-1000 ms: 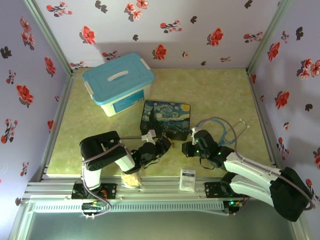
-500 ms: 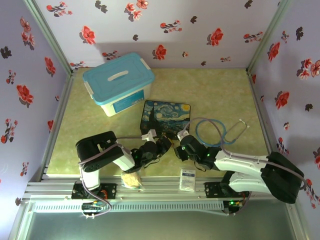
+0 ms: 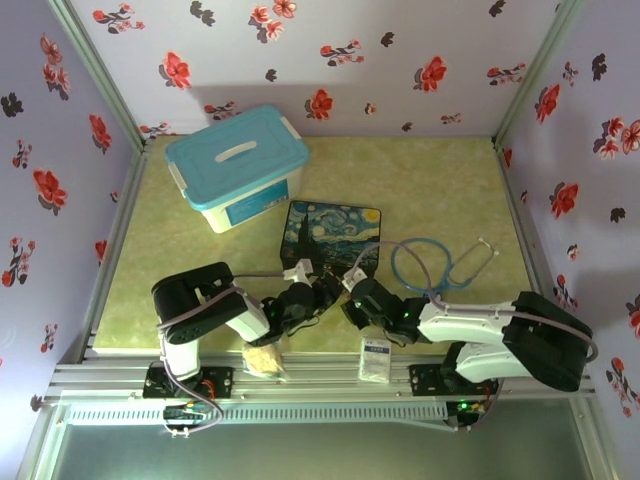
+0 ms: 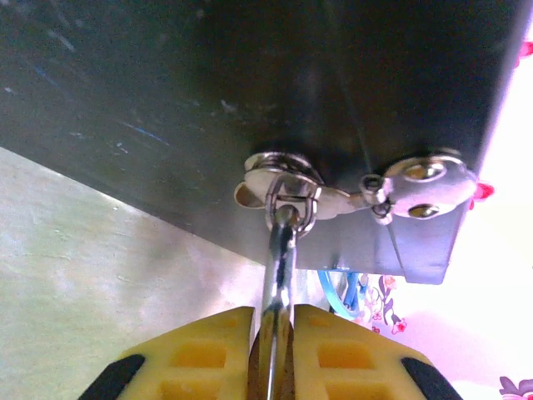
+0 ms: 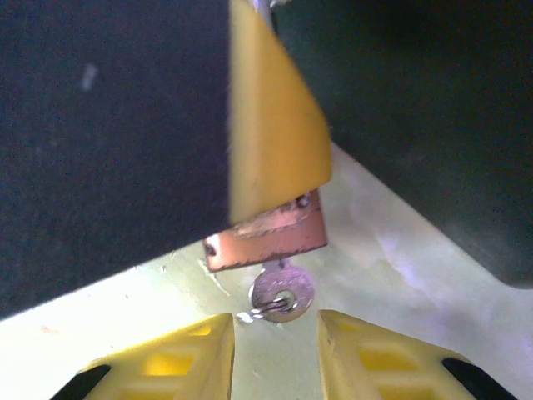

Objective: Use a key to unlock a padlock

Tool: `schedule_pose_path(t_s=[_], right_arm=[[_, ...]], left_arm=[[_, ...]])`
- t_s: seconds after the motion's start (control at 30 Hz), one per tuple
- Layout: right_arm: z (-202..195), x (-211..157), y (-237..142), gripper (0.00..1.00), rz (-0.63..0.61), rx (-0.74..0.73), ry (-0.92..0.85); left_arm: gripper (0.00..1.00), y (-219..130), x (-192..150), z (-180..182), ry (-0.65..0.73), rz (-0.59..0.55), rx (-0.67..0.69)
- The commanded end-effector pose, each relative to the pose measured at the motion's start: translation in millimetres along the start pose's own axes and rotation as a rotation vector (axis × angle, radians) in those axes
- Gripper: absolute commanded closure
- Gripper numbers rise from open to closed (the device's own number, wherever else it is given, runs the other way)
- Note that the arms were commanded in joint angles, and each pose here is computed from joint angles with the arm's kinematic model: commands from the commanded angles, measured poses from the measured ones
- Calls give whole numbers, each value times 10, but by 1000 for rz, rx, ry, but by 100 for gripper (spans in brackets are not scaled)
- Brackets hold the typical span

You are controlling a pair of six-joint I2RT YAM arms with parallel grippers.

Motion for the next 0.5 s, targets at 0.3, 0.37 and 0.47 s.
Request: schedule_pose_path(t_s=[0.3,0.37,0.47], right_arm=[[-60,311,102,79,-39,-174,-164],[-64,324,137,85,-45,-188,-171],[-42,368,147,88,-71,-173,-160]], left_arm=[[100,18,-124,122,-5,59,59],[100,6,-122,116,-11,59,53],[100,-4,-112,134,-18,56,55]])
Point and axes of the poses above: each hand's point on the last joint's axis, 136 mm out from that joint toward the fingers, its own y axis out along the fingers, its own z axis along the line the jaws close on, x = y × z, the point moved 4 cm from there along -y, back along the fingers, and after that the axes turned 15 degrees about -y, right-handed, at the moved point
